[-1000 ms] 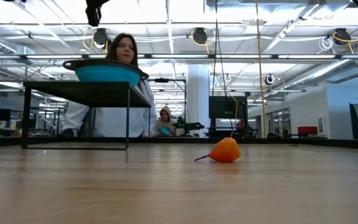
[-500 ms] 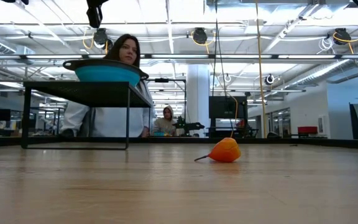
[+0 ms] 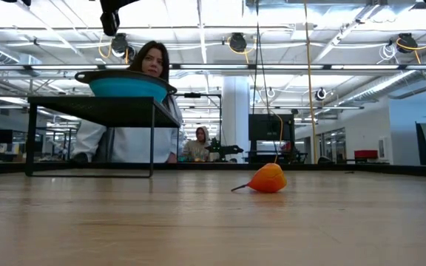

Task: Pick & Place Fruit
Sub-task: Put the yellow pear into the blue strainer bowl on the shelf

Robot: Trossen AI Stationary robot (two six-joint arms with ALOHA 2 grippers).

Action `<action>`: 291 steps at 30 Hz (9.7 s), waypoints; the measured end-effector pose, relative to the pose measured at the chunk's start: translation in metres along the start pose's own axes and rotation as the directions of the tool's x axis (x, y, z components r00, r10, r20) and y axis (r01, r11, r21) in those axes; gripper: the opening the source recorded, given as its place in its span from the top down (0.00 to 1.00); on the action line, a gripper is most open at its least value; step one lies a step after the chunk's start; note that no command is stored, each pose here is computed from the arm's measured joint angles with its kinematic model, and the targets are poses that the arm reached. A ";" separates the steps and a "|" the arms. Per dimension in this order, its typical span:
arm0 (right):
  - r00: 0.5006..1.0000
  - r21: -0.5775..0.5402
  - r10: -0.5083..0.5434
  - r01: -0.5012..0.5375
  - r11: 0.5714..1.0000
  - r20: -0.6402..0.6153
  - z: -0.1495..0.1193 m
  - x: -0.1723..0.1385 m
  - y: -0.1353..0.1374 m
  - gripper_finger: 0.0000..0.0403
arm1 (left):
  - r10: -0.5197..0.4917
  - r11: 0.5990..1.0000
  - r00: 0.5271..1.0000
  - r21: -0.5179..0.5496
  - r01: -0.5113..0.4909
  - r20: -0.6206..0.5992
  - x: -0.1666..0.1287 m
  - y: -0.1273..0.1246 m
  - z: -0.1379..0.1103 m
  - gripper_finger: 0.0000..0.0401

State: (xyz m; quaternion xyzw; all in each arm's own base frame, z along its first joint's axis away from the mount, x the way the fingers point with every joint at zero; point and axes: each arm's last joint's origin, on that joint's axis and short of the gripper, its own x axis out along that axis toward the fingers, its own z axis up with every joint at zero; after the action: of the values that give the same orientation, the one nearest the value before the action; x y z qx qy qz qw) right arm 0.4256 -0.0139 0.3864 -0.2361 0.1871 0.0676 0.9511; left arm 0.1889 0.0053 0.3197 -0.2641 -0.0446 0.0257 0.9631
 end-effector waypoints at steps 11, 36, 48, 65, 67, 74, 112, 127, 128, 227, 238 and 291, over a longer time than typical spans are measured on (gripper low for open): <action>0.999 0.068 -0.016 0.018 0.998 -0.034 -0.005 -0.014 -0.012 0.62 | 0.008 1.000 1.000 0.010 -0.008 0.011 -0.001 0.001 0.002 0.69; 0.995 0.138 -0.009 0.023 0.990 -0.097 0.002 -0.084 -0.021 1.00 | 0.140 0.986 0.988 0.077 -0.145 0.070 -0.008 0.031 0.021 0.68; 0.997 0.224 -0.076 0.073 0.972 0.004 -0.028 -0.112 0.001 1.00 | 0.166 0.982 0.983 0.080 -0.172 0.081 -0.010 0.043 0.027 0.68; 0.968 0.356 -0.187 0.117 0.927 0.170 -0.093 -0.177 0.045 1.00 | 0.283 0.951 0.958 0.138 -0.275 -0.041 0.005 0.043 0.060 0.68; 0.962 0.371 -0.197 0.117 0.921 0.187 -0.098 -0.184 0.049 1.00 | 0.305 0.943 0.949 0.162 -0.290 -0.077 0.013 0.042 0.067 0.68; 0.953 0.398 -0.212 0.112 0.910 0.216 -0.117 -0.199 0.064 1.00 | 0.411 0.902 0.892 0.226 -0.367 -0.189 0.029 0.045 0.091 0.68; 0.922 0.436 -0.252 0.105 0.894 0.294 -0.156 -0.226 0.092 1.00 | 0.762 0.608 0.317 0.454 -0.652 -0.565 0.038 0.124 0.094 0.68; 0.923 0.435 -0.249 0.103 0.894 0.294 -0.156 -0.226 0.092 1.00 | 0.752 0.623 0.329 0.452 -0.639 -0.572 0.037 0.124 0.095 0.62; 0.923 0.435 -0.248 0.102 0.895 0.295 -0.156 -0.226 0.092 1.00 | 0.752 0.623 0.329 0.452 -0.639 -0.572 0.037 0.124 0.095 0.60; 0.952 0.323 0.288 -0.307 0.895 0.106 -0.102 -0.090 0.148 1.00 | 0.087 0.916 0.956 0.401 0.035 -0.280 -0.049 -0.071 -0.012 0.99; 0.935 0.318 0.351 -0.320 0.893 -0.045 -0.101 -0.057 0.153 0.94 | 0.086 0.914 0.955 0.404 0.038 -0.285 -0.066 -0.051 -0.025 0.99; 0.781 0.509 0.516 -0.304 0.806 -0.351 -0.169 0.023 0.200 0.47 | 0.054 0.918 0.956 0.390 0.066 -0.289 -0.104 -0.007 -0.037 0.99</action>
State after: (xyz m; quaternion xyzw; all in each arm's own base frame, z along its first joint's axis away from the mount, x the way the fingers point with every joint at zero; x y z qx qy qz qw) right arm 0.3489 0.0831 0.1544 0.0154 0.4715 0.1762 0.8640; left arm 0.0889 -0.0269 0.2842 -0.0648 0.1044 -0.0082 0.9924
